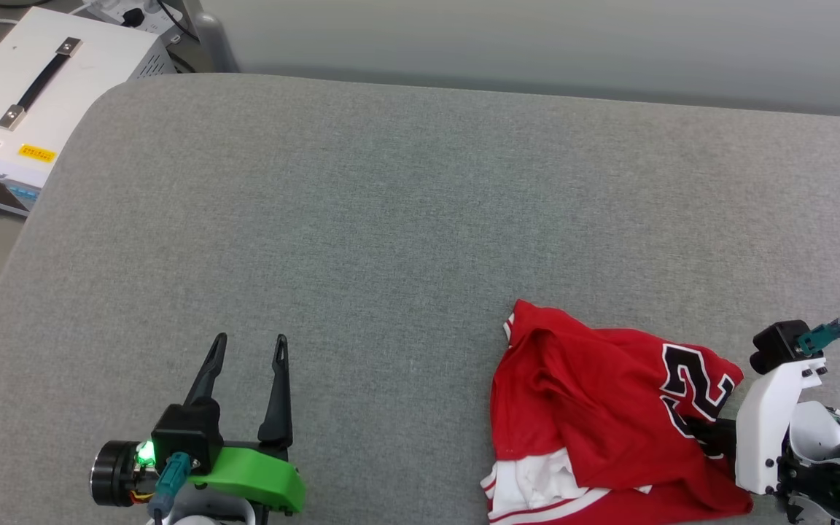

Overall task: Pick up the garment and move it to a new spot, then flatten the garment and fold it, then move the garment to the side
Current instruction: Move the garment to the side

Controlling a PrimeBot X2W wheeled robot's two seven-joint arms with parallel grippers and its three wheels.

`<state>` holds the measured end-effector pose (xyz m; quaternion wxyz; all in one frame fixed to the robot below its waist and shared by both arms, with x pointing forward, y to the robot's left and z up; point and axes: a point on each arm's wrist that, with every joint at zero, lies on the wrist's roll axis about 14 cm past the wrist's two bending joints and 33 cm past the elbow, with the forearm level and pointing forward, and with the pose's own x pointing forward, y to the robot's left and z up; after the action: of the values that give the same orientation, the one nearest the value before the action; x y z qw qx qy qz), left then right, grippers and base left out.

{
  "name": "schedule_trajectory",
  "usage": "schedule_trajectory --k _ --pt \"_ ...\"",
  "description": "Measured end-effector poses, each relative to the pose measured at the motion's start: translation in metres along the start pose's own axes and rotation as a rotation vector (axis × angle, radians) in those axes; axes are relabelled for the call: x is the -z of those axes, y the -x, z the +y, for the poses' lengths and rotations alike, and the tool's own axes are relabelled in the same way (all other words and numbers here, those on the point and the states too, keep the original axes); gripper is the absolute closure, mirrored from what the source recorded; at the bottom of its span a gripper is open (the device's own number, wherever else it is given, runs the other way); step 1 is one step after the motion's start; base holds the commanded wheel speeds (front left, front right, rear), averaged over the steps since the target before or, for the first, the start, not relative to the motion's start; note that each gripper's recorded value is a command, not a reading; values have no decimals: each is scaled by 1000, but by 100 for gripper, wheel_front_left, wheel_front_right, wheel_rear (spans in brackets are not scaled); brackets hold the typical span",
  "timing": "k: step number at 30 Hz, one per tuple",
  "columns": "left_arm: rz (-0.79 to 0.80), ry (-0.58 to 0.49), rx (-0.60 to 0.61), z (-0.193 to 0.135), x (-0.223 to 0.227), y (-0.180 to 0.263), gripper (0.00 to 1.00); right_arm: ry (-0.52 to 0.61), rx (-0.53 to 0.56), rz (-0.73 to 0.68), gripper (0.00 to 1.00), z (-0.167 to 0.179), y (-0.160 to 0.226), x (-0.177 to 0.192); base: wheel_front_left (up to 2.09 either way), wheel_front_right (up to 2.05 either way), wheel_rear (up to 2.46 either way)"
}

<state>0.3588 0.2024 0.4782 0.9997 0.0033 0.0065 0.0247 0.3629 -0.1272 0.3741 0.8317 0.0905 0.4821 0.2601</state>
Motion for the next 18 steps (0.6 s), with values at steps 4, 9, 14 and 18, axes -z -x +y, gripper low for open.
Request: schedule_trajectory --k 4,9,14,18 --pt "-5 3 10 -4 -1 -1 0 40 4 -85 100 1 7 -17 0 0 0" --pt "-13 6 26 -10 -3 -5 0 147 66 -216 100 -10 32 -53 0 0 0" --pt "-12 12 61 -23 -2 -12 0 204 162 -295 100 -35 67 -72 0 0 0" --pt "-20 19 105 -38 -3 -22 0 221 239 -327 100 -54 96 -76 0 0 0"
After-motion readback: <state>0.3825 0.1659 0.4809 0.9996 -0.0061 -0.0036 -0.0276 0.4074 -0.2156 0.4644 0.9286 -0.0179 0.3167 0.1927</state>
